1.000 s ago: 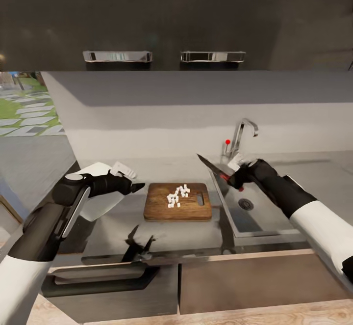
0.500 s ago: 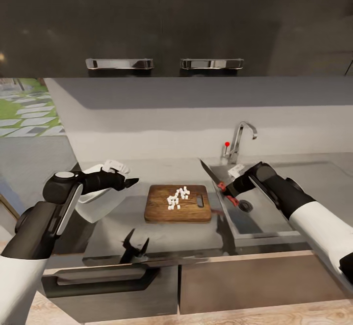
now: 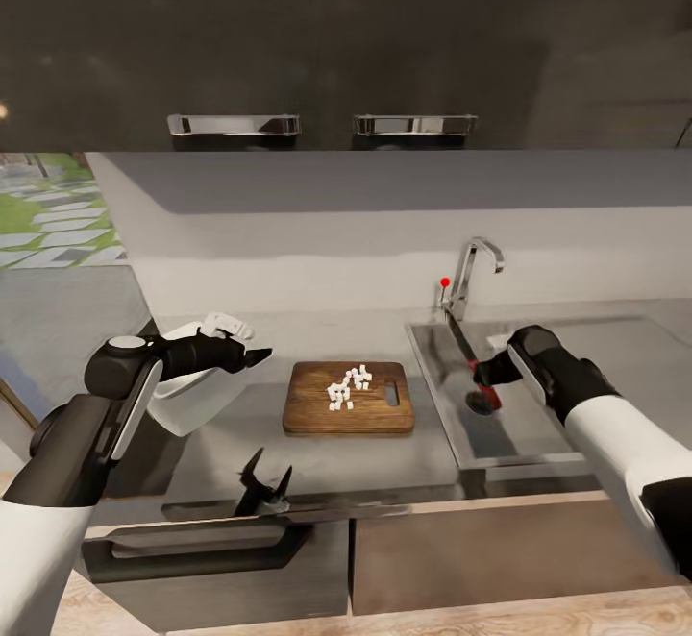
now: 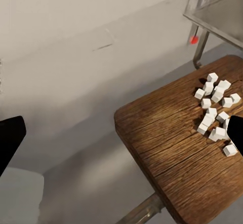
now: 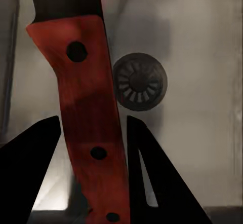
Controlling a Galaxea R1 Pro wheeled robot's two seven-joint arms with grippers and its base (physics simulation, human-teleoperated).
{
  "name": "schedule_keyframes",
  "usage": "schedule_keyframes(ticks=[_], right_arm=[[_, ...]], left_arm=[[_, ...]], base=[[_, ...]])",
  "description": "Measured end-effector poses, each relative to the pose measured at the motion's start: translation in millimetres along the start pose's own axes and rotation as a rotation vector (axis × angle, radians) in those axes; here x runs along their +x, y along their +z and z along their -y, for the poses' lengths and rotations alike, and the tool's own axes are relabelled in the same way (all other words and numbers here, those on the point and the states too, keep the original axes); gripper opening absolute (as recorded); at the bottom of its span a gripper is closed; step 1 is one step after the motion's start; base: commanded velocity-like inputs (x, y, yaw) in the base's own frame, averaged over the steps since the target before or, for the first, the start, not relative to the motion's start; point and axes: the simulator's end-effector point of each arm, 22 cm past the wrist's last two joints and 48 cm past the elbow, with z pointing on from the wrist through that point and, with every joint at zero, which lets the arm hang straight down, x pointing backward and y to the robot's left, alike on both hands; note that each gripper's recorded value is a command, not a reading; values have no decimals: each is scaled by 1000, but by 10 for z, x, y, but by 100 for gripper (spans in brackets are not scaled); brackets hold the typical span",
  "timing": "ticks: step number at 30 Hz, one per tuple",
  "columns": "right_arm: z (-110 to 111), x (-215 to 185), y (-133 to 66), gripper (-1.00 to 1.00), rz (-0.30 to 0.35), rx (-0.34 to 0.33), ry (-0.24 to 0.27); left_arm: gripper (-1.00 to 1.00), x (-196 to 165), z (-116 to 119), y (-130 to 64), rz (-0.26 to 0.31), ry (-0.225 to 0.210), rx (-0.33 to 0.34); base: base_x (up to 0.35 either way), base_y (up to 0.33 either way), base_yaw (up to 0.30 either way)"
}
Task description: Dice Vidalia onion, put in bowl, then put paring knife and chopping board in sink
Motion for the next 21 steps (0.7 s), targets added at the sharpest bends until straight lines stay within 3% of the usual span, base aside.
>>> schedule_keyframes(ticks=[5,8,11,15,20,21], right_arm=[[330,135,55,-100,-33,143,48],[369,150,61,-100,-36,175,99],[181,160,115,-100,-44,163,132],[-195,192,248,-100,-47,125,125],[-279,507,394,-100,-125,115,123],[-377,542,418,-100,-135,87,142]], left_arm=[[100,-1,-3,-3,1,0,-1],[100,-2,-5,-3,1,0,-2],[100,-1,-11,-5,1,-1,-3],[100,4,-18,-3,-1,-1,-4],[100,6,-19,-3,-1,-2,-4],[100,6,-22,-4,-1,-3,-5]], base=[[90,-176,0],[106,-249,0],[98,-248,0],[29,-75,0],[1,-4,0],[0,0,0]])
